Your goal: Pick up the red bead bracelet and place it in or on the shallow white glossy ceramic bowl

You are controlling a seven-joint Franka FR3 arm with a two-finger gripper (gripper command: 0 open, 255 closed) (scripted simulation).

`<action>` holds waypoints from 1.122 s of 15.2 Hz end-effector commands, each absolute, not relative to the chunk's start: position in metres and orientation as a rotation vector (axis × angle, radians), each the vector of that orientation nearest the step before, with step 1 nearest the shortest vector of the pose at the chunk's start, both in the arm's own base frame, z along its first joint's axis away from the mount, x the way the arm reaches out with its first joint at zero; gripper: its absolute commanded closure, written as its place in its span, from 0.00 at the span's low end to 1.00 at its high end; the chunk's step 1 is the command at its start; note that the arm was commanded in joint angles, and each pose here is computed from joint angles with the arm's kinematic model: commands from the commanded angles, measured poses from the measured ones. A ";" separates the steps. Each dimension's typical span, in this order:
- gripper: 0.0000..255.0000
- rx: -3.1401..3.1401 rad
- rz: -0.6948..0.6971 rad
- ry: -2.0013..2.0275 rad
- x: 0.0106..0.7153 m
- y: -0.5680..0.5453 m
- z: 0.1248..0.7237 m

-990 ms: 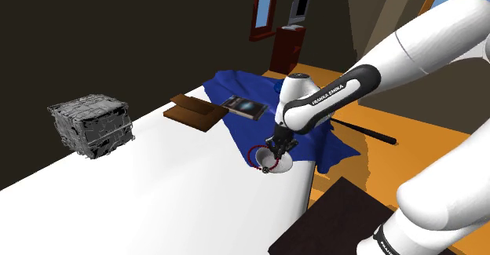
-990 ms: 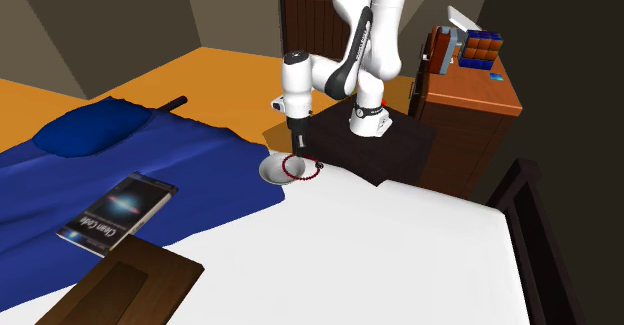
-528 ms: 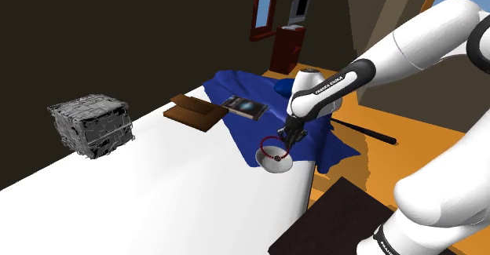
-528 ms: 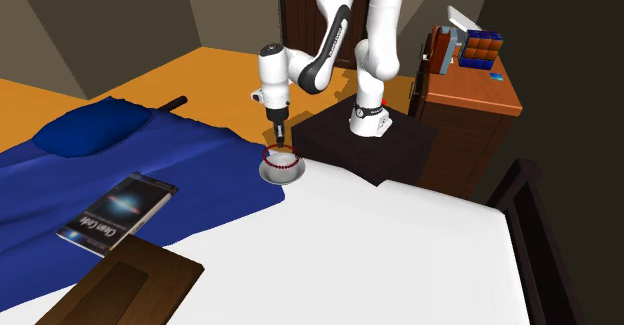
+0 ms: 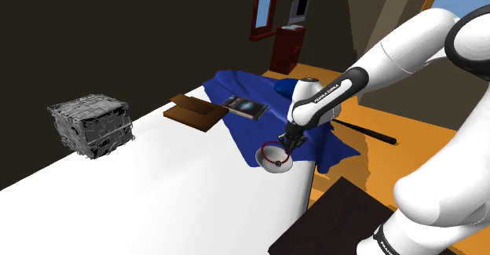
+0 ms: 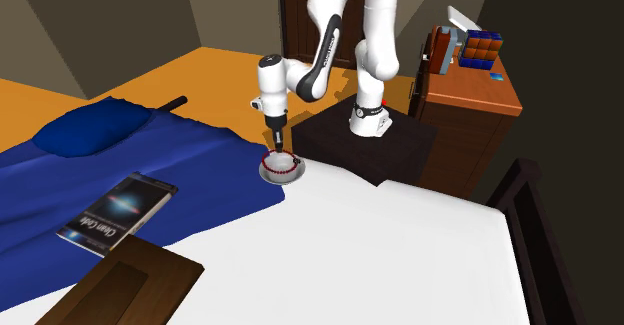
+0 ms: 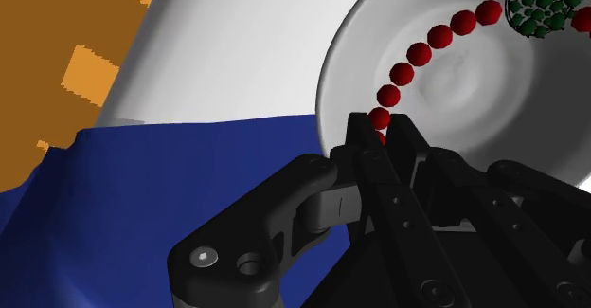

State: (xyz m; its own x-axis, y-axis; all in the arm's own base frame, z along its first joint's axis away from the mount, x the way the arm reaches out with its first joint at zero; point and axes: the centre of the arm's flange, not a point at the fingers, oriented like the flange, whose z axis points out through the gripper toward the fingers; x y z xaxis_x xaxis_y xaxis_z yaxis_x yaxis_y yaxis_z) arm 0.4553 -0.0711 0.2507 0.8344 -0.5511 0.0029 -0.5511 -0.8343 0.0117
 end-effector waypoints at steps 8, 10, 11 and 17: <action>1.00 2.998 0.000 -0.900 0.456 -0.070 0.215; 1.00 2.997 0.000 -0.900 0.456 -0.070 0.215; 1.00 2.997 0.000 -0.900 0.456 -0.070 0.215; 0.00 2.998 0.000 -0.900 0.456 -0.070 0.215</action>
